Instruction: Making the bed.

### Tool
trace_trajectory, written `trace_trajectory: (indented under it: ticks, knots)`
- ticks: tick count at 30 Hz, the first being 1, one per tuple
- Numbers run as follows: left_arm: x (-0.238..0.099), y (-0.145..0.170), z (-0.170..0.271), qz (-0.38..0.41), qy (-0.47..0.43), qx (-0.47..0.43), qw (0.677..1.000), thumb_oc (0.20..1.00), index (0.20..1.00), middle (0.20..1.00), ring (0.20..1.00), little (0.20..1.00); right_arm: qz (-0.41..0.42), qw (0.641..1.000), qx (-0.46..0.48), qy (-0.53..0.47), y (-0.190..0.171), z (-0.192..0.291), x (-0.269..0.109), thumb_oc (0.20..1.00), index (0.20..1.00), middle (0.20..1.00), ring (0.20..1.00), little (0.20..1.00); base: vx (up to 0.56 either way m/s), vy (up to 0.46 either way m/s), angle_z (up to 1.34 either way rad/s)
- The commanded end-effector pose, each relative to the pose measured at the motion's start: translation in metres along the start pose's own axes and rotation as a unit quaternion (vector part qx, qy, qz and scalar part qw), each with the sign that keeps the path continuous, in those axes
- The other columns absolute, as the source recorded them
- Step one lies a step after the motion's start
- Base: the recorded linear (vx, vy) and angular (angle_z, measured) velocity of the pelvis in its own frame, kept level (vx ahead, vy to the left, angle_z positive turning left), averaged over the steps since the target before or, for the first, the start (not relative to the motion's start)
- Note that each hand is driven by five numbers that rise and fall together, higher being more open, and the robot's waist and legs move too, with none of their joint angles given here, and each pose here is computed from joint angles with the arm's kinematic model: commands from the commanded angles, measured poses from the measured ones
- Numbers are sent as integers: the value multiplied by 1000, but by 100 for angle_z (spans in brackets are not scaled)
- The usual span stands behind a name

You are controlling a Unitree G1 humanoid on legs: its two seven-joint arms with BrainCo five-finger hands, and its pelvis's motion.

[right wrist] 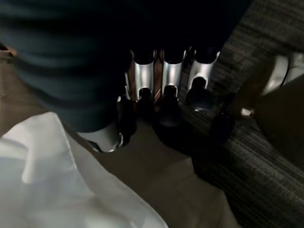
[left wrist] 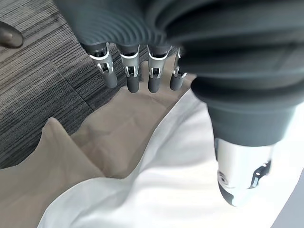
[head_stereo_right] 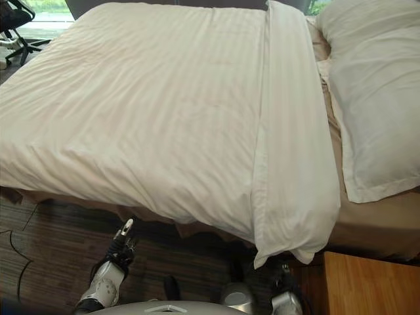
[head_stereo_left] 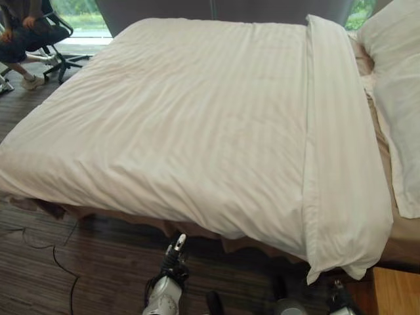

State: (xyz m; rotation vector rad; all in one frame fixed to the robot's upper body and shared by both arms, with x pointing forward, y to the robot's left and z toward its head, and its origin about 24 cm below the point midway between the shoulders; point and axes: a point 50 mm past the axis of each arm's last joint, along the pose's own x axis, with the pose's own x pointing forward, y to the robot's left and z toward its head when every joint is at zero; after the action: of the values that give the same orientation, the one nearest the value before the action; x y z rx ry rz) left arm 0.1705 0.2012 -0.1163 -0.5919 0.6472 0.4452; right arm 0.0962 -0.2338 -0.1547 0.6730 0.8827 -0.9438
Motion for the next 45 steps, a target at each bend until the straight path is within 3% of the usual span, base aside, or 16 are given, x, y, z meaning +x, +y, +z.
trace_trajectory:
  ticks: [1, 4, 10, 16, 23, 27, 31, 34, 37, 40, 44, 45]
  knots:
    - [6, -19, 6, -41, -5, 19, 999, 1000, 1000, 1000, 1000, 1000, 41, 997, -40, -44, 32, 23, 2, 1000, 1000, 1000, 1000, 1000, -17, 55, 2]
    - [-3, 2, -14, -19, 37, 41, 998, 1000, 1000, 1000, 1000, 1000, 75, 988, -112, -71, 41, 30, -1, 1000, 1000, 1000, 1000, 1000, -24, 89, 10]
    - [-11, 5, -33, -45, 75, 112, 990, 1000, 1000, 1000, 1000, 1000, 108, 956, -246, -120, 55, 29, -11, 1000, 1000, 1000, 1000, 1000, -24, 49, 22]
    - [-14, -45, -17, -161, 23, 214, 963, 1000, 1000, 1000, 1000, 1000, 115, 866, -442, -203, 78, 22, -26, 1000, 1000, 1000, 1000, 1000, -22, 37, -8]
    - [-19, -83, 23, -246, -75, 299, 919, 1000, 1000, 1000, 1000, 1000, 151, 805, -513, -255, 93, 25, -39, 1000, 1000, 1000, 1000, 1000, -6, 25, -17]
    - [-28, -98, 28, -289, -101, 330, 893, 1000, 1000, 1000, 1000, 1000, 154, 788, -532, -268, 98, 27, -41, 1000, 1000, 1000, 1000, 1000, 19, 14, -10]
    - [-33, -102, 31, -301, -112, 323, 890, 1000, 1000, 1000, 1000, 1000, 149, 781, -548, -259, 96, 21, -40, 1000, 1000, 1000, 1000, 1000, 0, 0, 0]
    - [-40, -111, 45, -318, -147, 313, 883, 1000, 1000, 1000, 1000, 1000, 131, 785, -557, -239, 87, 19, -33, 1000, 1000, 1000, 1000, 1000, 0, 0, 0]
    - [-41, -114, 65, -303, -187, 287, 889, 1000, 1000, 1000, 1000, 1000, 74, 790, -576, -194, 61, 13, -19, 1000, 1000, 1000, 1000, 1000, -18, -12, 2]
    - [-45, -122, 93, -288, -254, 297, 874, 1000, 1000, 1000, 1000, 1000, 16, 791, -583, -185, 44, 24, -11, 1000, 1000, 1000, 1000, 1000, -8, -24, 5]
    - [-53, -128, 117, -278, -312, 290, 861, 1000, 1000, 1000, 1000, 1000, -8, 776, -579, -250, 51, 61, -13, 1000, 1000, 1000, 1000, 1000, -9, -8, 6]
    - [-58, -137, 130, -284, -343, 293, 846, 1000, 1000, 1000, 1000, 1000, -29, 752, -584, -306, 56, 92, -19, 1000, 1000, 1000, 1000, 1000, -2, 1, 6]
